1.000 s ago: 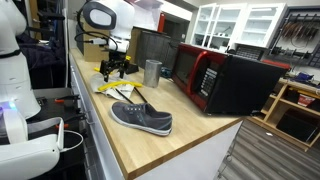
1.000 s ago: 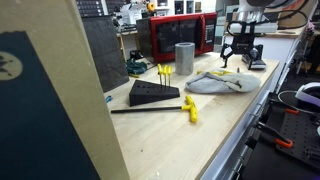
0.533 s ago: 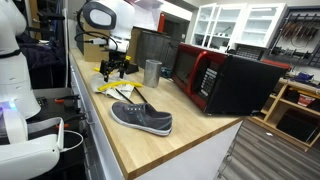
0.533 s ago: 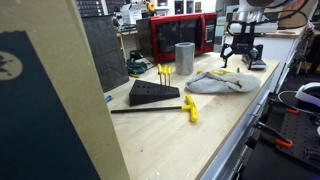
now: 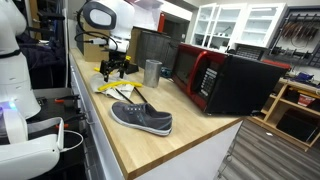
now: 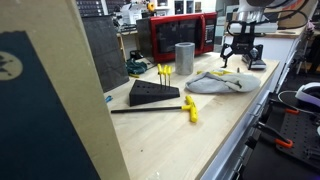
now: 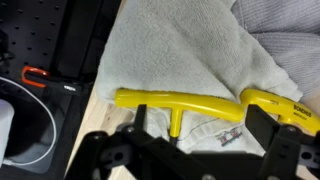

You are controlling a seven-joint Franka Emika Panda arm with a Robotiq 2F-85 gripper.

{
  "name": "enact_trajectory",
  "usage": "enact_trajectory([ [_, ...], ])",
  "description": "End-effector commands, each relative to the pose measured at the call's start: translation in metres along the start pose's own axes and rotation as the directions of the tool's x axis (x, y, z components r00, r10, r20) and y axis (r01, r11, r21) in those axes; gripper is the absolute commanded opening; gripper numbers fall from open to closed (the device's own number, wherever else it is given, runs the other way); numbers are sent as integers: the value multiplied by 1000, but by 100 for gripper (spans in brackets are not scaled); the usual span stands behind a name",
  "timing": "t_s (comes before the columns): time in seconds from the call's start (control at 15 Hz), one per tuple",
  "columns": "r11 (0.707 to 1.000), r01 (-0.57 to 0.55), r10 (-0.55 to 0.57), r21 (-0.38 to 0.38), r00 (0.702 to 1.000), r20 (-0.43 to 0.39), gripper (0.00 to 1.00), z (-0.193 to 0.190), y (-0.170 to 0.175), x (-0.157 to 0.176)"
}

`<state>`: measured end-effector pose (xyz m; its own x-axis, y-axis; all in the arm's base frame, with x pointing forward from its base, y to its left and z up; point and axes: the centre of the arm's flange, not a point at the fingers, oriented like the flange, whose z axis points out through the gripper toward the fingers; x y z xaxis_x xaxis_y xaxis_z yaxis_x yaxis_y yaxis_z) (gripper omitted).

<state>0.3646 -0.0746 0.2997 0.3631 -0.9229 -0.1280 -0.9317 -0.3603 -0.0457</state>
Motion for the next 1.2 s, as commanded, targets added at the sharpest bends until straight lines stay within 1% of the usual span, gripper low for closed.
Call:
enact_trajectory([
  [0.0, 1000, 0, 0, 0, 1000, 0, 100, 0, 0, 0],
  [0.87, 1000, 0, 0, 0, 1000, 0, 100, 0, 0, 0],
  [1.0, 1000, 22, -22, 2, 1000, 8, 100, 2, -9, -12],
  [1.13, 998, 65, -65, -1, 998, -13, 100, 5, -15, -27],
])
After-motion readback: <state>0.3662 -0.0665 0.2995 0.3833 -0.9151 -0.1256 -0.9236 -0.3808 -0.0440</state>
